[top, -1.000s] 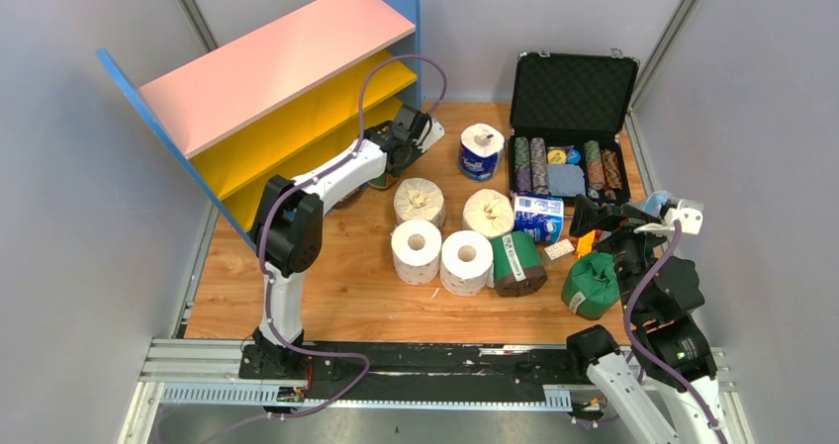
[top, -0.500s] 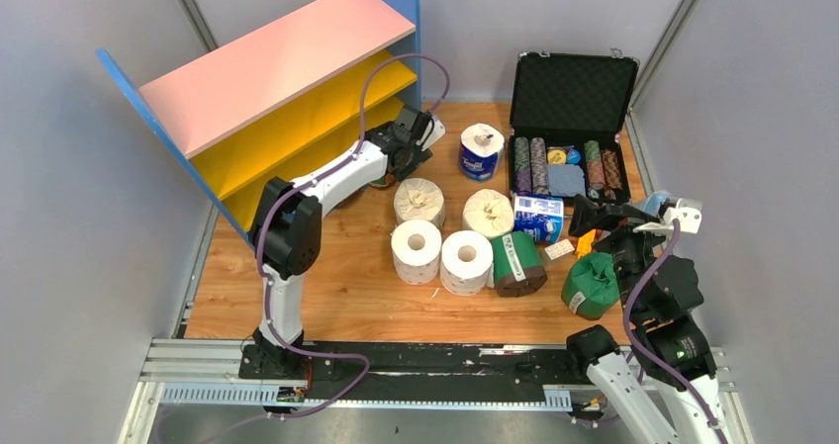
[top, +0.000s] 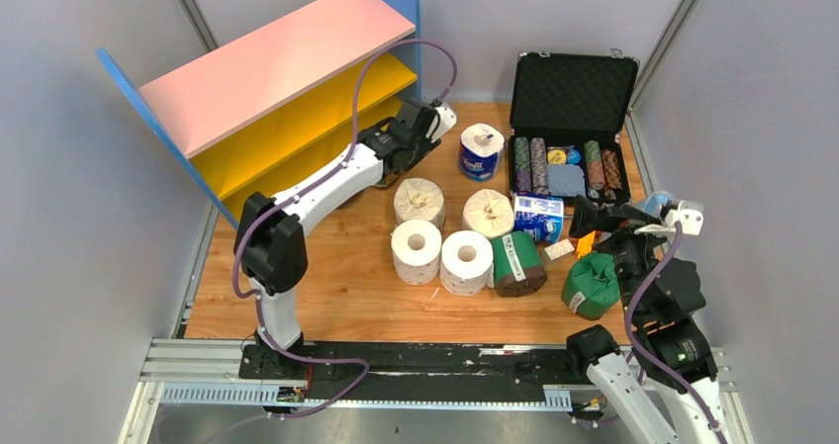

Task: Place and organize the paper towels onto the shelf
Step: Place the paper towel on the shelf.

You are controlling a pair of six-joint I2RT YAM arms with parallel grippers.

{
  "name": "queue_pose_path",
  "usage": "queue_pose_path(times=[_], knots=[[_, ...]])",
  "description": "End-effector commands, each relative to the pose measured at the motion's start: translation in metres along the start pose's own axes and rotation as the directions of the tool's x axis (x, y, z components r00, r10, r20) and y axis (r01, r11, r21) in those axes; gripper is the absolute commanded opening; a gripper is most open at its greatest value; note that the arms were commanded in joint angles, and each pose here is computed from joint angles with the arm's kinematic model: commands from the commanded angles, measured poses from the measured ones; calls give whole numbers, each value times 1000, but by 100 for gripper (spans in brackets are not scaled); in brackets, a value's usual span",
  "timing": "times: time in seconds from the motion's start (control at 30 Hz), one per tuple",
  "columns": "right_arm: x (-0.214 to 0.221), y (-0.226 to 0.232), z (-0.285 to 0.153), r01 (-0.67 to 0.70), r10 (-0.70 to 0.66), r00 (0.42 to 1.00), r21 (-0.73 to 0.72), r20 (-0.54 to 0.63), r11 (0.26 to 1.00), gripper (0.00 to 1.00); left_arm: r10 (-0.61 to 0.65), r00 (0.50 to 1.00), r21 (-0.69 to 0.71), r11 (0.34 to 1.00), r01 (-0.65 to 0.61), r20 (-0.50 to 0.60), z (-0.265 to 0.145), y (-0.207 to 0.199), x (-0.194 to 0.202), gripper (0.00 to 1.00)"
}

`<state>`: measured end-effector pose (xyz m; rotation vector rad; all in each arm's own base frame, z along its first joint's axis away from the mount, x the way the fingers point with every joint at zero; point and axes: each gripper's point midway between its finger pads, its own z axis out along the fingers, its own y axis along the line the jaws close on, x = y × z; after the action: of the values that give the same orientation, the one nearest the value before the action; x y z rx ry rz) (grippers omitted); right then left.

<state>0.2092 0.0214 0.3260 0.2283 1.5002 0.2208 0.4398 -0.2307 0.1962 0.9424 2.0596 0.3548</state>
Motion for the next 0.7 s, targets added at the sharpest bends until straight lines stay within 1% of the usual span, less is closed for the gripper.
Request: queue_pose_path(times=[0.0, 0.03, 0.17, 0.27, 0.47, 0.67], knots=[[-11, 3, -2, -27, 28, 999, -18, 47, 999, 100, -57, 998, 77, 996, 55, 25, 2, -17, -6, 52], [-11, 3, -2, -28, 29, 998, -20, 47, 999, 100, -56, 998, 92, 994, 54, 16, 7, -23, -4, 47], [-11, 4, -2, -28, 29, 999, -22, 46, 999, 100, -43, 999, 114, 992, 45, -18, 24, -38, 8, 37], [-11, 4, -2, -28, 29, 999, -22, 46, 999, 100, -34, 998, 120, 992, 41, -59, 37, -46, 20, 34], [-11, 3, -3, -28, 29, 998, -20, 50, 999, 100, -17, 987, 126, 991, 38, -159, 68, -60, 52, 32], [-11, 3, -3, -28, 29, 998, -20, 48, 999, 100, -10, 973, 86, 996, 31, -230, 86, -58, 75, 33]])
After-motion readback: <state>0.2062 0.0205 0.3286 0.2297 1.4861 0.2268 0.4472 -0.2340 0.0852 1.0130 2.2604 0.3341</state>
